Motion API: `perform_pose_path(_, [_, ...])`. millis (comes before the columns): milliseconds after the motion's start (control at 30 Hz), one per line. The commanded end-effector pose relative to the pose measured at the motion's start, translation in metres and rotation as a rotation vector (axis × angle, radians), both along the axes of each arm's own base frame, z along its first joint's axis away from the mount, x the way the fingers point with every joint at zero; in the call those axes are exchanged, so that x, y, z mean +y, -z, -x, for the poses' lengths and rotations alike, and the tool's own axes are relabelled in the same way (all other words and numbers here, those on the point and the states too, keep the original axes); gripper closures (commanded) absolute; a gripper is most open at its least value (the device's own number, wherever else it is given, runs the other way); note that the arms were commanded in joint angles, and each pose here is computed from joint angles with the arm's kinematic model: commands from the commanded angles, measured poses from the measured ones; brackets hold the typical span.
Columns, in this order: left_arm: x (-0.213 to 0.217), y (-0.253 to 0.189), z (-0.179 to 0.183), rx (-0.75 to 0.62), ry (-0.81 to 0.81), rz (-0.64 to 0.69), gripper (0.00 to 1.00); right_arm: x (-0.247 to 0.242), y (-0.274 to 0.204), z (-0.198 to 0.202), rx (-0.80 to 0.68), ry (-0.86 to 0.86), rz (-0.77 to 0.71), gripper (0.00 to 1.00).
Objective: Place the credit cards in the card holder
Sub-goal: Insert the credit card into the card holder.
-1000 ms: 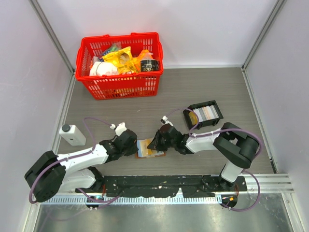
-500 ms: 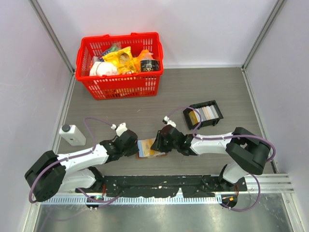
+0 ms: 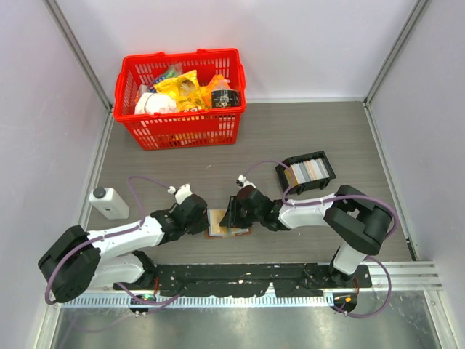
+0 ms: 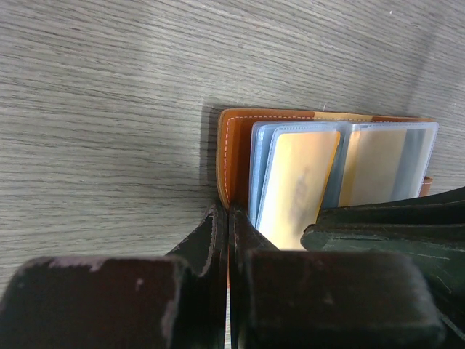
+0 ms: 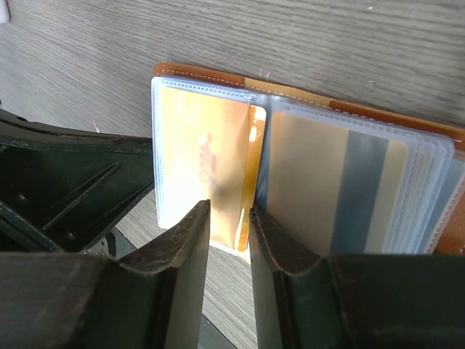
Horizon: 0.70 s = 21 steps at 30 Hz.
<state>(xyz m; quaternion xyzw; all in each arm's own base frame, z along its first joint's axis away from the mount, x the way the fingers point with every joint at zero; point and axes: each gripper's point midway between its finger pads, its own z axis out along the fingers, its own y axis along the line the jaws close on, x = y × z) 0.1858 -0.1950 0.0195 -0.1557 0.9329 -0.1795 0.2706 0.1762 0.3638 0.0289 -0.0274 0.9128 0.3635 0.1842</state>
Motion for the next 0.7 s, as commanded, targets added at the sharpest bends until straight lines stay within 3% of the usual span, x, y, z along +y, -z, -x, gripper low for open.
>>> perform_pose_path(0, [0.008, 0.013, 0.009, 0.041, 0.023, -0.053, 1.0, 0.015, -0.01, 0.001, -0.018, -0.055, -0.054, 0.67])
perform_pose_path(233, [0.008, 0.012, 0.009, 0.037, 0.026, -0.053, 1.0, 0.015, -0.037, -0.01, -0.154, -0.058, -0.106, 0.76])
perform_pose_path(500, [0.006, 0.011, 0.009, 0.033, 0.047, -0.059, 1.0, 0.029, -0.055, -0.005, -0.194, -0.128, -0.226, 0.73])
perform_pose_path(667, [0.009, 0.01, 0.009, 0.032, 0.048, -0.068, 1.0, 0.016, -0.046, -0.015, -0.198, -0.074, -0.122, 0.72])
